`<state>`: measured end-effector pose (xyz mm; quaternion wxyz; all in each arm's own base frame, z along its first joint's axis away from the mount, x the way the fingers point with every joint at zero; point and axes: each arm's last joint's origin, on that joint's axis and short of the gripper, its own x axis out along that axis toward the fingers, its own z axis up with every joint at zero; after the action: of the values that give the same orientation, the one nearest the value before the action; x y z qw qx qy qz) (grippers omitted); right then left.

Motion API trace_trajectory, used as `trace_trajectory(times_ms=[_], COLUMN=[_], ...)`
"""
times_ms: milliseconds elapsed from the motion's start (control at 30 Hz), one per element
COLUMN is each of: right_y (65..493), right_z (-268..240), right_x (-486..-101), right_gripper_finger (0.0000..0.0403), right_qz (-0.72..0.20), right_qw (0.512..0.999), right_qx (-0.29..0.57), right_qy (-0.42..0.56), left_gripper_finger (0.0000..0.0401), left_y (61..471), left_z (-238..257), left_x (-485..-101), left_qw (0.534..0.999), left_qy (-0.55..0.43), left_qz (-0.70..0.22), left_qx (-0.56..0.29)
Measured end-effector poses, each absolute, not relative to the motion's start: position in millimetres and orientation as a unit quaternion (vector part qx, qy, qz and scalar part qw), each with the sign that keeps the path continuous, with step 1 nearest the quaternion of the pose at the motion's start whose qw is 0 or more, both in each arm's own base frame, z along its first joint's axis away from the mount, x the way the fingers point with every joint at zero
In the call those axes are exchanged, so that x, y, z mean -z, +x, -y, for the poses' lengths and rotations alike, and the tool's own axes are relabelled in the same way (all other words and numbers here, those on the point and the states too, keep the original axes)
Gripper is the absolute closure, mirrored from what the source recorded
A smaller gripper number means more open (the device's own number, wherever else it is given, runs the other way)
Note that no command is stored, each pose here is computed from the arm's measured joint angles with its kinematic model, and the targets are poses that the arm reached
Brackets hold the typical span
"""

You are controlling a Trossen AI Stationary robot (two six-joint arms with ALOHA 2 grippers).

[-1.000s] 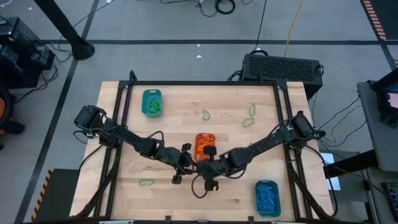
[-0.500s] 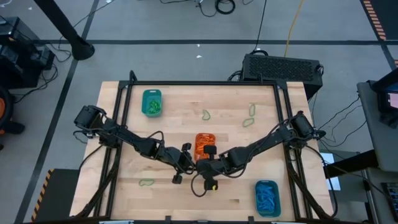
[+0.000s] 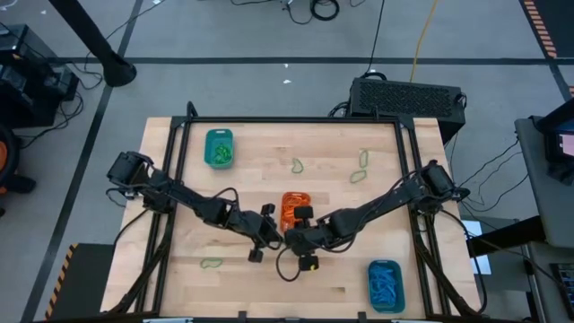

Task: Sort rubber bands into baskets
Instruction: Put the green rubber band into the green bin

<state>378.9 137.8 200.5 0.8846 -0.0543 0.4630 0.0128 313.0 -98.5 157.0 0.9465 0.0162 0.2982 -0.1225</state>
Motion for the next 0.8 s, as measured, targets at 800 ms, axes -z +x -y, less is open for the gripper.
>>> trace_trajectory(times_ms=[800], right_y=[316.6], right_z=[-63.7], right_x=[-209.3], right_gripper_finger=[0.0222], right_qz=[-0.624], right_qw=[0.762], right_qx=[0.108], right_qy=[-0.136], left_gripper_finger=[0.0401], left_y=[230.5], left_z=[23.0], left_x=[-234.1], left_qw=[0.892], left_qy=[0.145], left_qz=[-0.406], left_qx=[-0.138])
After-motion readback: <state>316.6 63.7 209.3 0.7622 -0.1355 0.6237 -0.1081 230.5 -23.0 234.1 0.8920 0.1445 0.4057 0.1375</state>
